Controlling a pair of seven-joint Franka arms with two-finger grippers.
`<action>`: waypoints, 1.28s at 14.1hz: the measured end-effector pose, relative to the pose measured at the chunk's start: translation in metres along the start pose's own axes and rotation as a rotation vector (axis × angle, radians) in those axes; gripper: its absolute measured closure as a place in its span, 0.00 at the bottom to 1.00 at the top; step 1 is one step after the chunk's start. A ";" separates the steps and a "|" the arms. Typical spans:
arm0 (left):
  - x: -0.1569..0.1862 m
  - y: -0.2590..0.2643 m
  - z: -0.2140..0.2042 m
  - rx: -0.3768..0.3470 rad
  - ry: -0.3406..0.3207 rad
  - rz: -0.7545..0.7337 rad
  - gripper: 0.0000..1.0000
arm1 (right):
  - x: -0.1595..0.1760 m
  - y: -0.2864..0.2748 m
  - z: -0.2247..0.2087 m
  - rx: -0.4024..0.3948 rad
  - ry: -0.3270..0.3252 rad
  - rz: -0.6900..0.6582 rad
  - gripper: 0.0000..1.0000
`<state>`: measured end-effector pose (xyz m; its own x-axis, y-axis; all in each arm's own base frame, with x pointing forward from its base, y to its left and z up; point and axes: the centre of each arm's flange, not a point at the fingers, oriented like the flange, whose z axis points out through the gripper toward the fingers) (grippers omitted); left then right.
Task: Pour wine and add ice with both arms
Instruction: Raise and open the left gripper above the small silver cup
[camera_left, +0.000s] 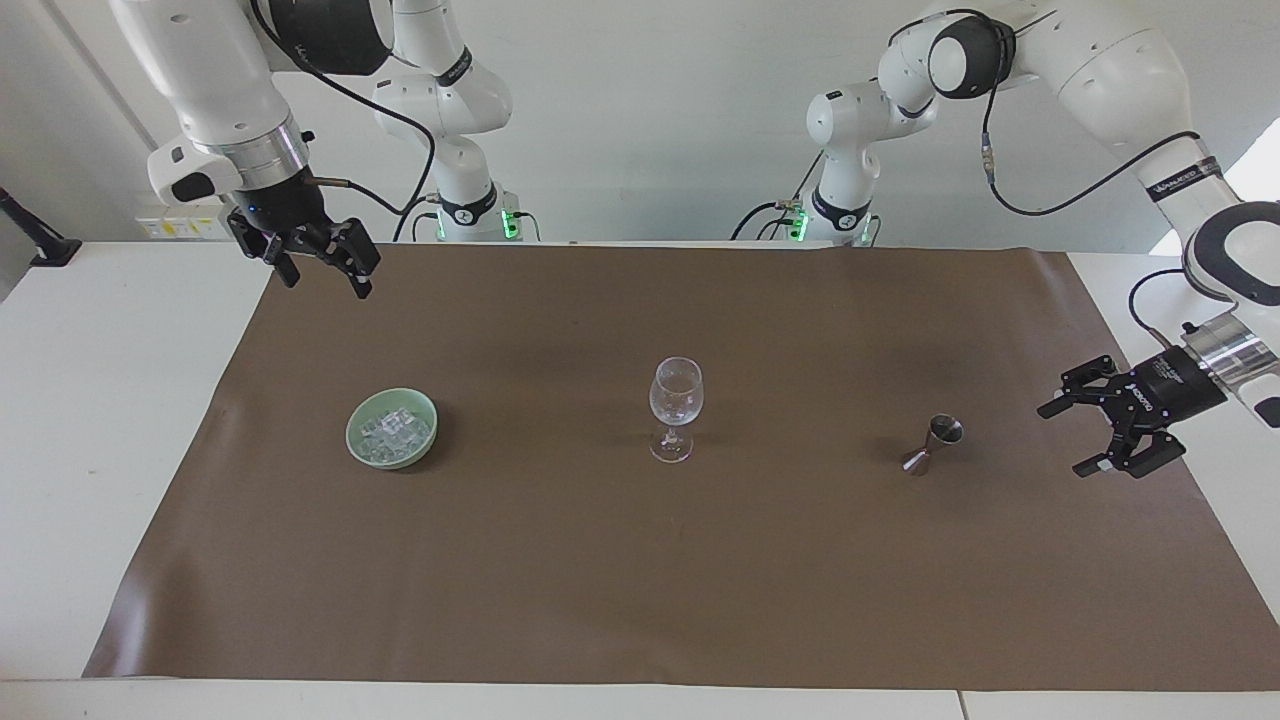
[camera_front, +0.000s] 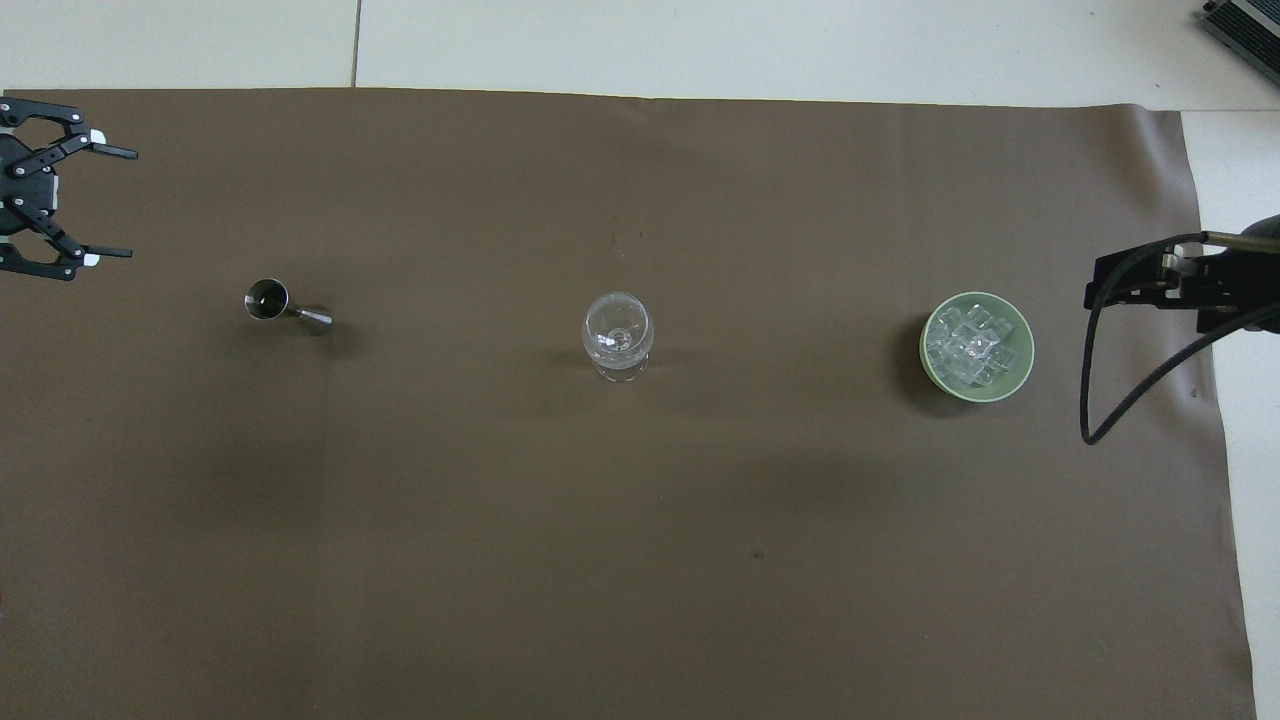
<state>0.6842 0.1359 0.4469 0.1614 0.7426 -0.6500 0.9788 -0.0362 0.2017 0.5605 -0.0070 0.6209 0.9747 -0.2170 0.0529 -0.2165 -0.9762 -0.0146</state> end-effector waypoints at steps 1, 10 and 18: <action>0.007 -0.001 0.000 -0.013 -0.020 -0.028 0.00 | 0.000 0.000 0.000 0.000 0.000 0.000 0.00; 0.054 -0.025 0.025 -0.072 -0.193 -0.206 0.00 | 0.000 0.000 0.000 0.000 0.000 0.000 0.00; 0.089 -0.055 0.052 -0.088 -0.297 -0.360 0.00 | 0.000 0.000 0.000 0.000 0.000 0.000 0.00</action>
<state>0.6511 0.1696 0.3396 -0.1442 0.4735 -0.8689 0.9667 0.2549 -0.0215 0.5605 -0.0070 0.6209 0.9747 -0.2170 0.0529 -0.2165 -0.9762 -0.0146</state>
